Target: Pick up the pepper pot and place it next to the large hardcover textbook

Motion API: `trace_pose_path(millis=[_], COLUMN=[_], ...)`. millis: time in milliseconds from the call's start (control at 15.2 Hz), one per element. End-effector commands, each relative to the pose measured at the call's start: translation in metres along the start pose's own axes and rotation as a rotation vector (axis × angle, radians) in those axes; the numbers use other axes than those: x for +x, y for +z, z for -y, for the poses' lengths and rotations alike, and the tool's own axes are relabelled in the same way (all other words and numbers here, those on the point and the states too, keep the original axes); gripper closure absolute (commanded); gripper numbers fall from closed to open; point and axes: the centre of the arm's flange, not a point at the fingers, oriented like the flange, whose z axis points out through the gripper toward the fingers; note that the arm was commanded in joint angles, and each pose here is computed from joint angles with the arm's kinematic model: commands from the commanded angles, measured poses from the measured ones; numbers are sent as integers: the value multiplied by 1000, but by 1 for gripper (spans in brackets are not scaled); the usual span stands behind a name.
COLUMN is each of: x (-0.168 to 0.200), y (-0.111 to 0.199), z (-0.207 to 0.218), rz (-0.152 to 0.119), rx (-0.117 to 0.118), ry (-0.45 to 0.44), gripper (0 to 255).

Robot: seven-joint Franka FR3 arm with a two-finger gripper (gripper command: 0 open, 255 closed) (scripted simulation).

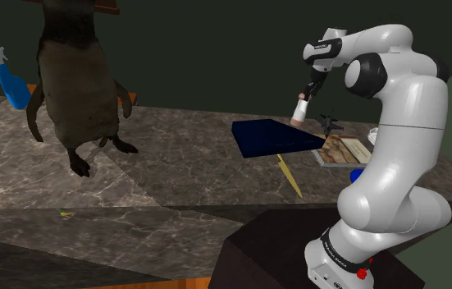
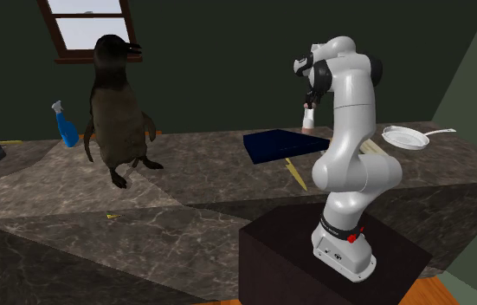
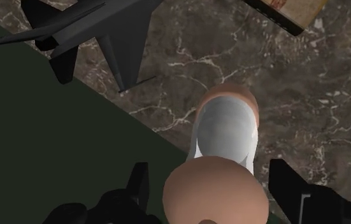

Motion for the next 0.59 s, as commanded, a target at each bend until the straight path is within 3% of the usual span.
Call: trace_pose_path(millis=[0,264,528], x=[0,0,0], y=[0,0,-50], z=[0,0,0], rz=[0,0,0], rx=[0,0,0], ry=[0,0,0], gripper=[0,0,0])
